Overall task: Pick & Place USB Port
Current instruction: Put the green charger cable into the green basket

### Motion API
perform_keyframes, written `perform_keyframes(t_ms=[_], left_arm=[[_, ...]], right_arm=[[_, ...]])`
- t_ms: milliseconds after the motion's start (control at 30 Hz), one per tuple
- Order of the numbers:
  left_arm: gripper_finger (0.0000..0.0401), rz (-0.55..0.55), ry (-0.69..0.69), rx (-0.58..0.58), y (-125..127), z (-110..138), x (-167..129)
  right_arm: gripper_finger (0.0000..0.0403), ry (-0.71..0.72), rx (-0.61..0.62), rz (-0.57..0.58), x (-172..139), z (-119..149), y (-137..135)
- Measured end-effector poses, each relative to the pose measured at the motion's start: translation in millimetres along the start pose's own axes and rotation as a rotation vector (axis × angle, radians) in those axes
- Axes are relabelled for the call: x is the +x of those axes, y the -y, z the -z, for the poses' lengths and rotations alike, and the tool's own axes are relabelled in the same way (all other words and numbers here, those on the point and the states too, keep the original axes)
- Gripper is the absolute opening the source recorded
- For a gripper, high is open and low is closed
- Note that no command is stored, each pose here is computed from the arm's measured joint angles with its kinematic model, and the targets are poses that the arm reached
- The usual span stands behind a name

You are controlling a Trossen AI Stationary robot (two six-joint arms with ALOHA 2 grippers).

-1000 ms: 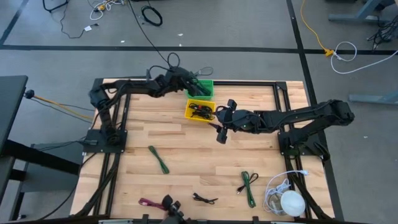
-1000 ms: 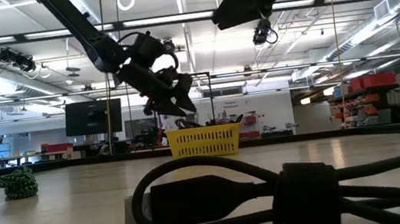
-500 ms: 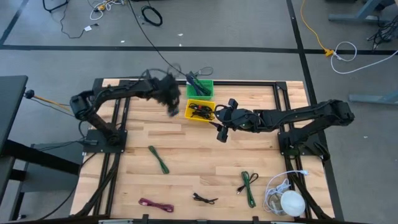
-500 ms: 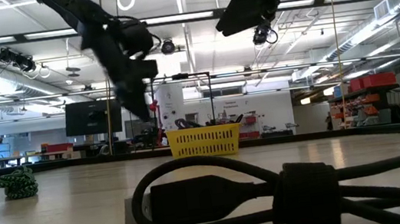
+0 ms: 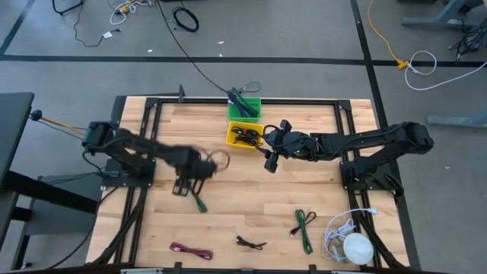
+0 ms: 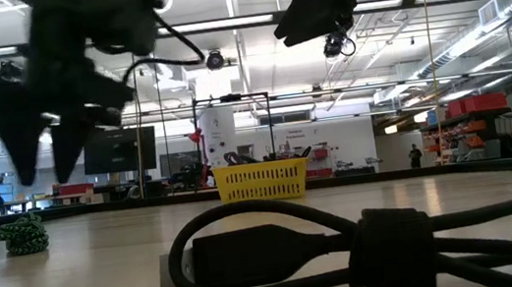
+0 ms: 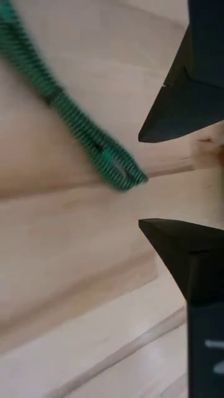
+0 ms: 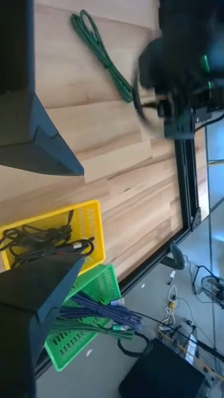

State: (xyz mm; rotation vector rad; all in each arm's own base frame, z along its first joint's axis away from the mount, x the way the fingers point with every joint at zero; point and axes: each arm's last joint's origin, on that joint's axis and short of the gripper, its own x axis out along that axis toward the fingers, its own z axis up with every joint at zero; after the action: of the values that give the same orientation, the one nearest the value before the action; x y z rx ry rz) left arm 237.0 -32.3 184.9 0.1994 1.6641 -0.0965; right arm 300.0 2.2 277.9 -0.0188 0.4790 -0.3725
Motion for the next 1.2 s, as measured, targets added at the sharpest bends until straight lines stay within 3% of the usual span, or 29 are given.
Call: perform_keyframes(t_ms=[333,500,767,900,1067,1200], left_arm=[[0.0215,-0.138,0.135,0.237,59,0,19],[0.0215,-0.183,0.202,0.266,68,0,26],[0.0212,-0.125,0.259,0.268,69,3,44],[0.0161,-0.108,0.256,0.242,68,4,45],[0.0026,-0.021,0.246,0.207,66,2,44],[0.002,-0.016,0.268,0.12,62,-1,44]], right_arm=[[0.0215,0.001,0.02,0.0,0,0,0],[0.0215,0.001,0.023,0.0,0,0,0],[0.0215,0.001,0.023,0.0,0,0,0],[0.0215,0.004,0.024,0.0,0,0,0],[0.0215,0.004,0.024,0.0,0,0,0],[0.0215,0.004,0.024,0.0,0,0,0]])
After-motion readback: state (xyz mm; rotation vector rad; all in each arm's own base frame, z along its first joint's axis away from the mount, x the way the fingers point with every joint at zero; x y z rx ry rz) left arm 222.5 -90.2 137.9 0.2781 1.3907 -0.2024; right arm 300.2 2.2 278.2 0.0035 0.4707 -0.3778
